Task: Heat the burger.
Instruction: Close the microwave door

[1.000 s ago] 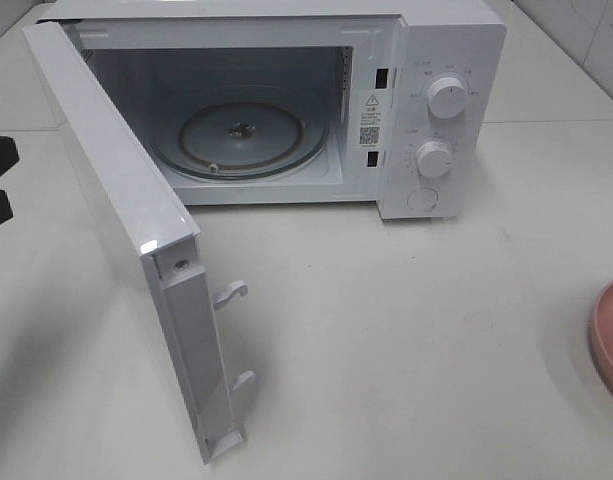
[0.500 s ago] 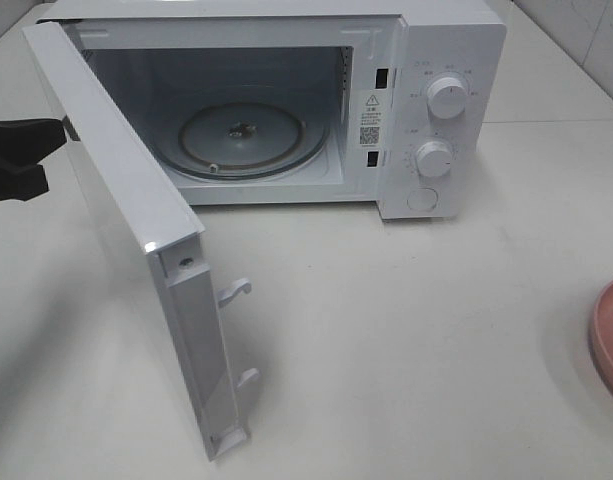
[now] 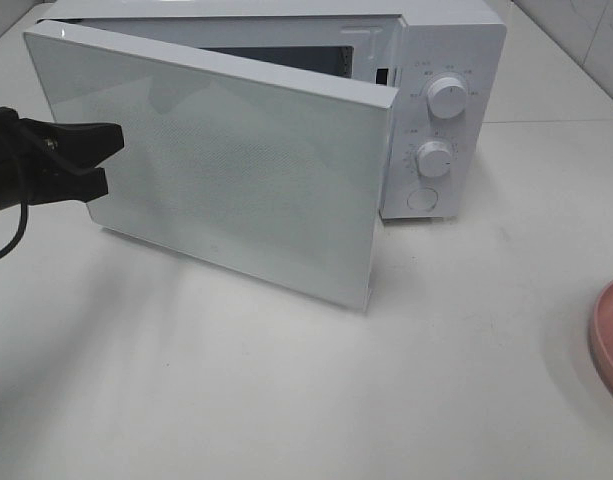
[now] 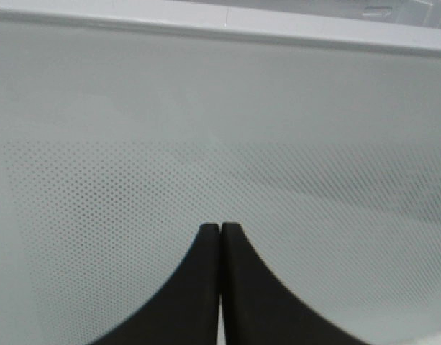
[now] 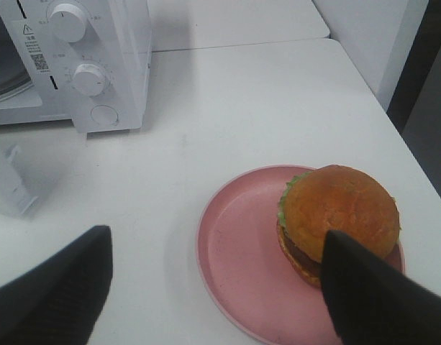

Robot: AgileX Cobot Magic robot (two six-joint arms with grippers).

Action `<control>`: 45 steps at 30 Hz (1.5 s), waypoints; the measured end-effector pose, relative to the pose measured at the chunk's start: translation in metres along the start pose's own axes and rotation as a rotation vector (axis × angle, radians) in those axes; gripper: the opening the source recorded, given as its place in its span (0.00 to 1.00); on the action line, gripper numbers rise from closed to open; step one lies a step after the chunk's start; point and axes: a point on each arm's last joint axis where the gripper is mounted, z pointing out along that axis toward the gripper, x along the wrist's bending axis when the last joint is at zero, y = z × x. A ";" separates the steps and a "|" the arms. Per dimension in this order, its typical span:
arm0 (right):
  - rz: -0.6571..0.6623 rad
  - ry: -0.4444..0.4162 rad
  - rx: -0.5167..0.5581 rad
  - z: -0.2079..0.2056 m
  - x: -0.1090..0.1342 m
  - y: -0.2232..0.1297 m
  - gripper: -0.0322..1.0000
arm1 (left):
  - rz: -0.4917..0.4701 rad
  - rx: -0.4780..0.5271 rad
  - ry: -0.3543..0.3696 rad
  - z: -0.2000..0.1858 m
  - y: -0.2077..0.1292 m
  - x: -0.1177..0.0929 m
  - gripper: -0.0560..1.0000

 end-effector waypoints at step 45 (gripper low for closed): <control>0.000 0.000 0.000 0.000 0.000 0.000 0.78 | 0.014 0.019 -0.140 0.140 0.010 -0.080 0.05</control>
